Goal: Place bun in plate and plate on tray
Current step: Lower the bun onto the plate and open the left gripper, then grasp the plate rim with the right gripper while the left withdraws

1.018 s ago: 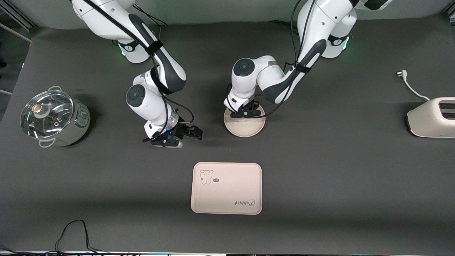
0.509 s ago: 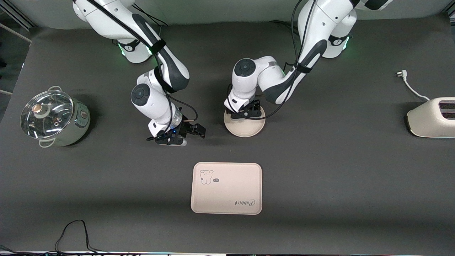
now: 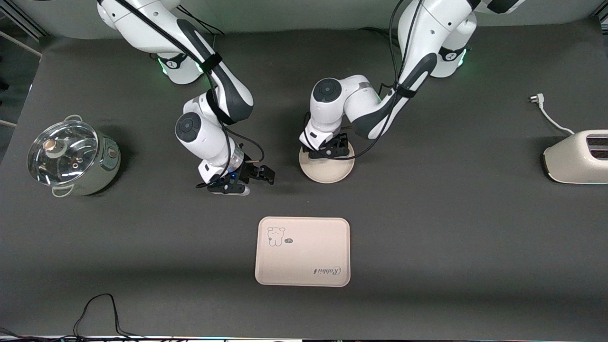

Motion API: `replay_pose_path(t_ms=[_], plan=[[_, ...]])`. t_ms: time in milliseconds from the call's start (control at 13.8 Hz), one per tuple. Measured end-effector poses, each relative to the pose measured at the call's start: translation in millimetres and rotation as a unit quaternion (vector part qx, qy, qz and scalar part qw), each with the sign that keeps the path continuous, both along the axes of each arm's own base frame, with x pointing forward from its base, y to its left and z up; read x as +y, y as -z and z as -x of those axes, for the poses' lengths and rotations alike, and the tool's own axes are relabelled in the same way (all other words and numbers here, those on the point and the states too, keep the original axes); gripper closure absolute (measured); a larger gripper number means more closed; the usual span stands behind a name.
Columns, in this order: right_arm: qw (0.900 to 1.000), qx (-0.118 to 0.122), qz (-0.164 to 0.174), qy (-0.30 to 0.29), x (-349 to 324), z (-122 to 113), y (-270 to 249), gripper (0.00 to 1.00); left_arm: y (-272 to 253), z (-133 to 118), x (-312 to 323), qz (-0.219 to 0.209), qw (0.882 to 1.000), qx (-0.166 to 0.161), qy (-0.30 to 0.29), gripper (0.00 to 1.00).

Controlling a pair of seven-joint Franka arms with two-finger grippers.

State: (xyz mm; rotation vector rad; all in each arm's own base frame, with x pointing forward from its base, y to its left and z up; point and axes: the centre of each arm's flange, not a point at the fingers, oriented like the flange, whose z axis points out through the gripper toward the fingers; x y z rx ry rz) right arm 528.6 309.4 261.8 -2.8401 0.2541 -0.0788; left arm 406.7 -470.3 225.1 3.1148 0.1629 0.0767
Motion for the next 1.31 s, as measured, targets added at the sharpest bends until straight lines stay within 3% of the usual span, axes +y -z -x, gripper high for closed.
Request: replay_pose_path(t_ms=[1091,1309], plan=[[1.000,-0.007,-0.009,-0.008,21,9,-2,0.00,0,0,0,-0.001,1.000,0.000,0.000,0.00],[1.000,-0.010,-0.010,-0.008,24,9,0,0.00,-5,-5,5,-0.018,1.000,0.000,-0.003,0.00]])
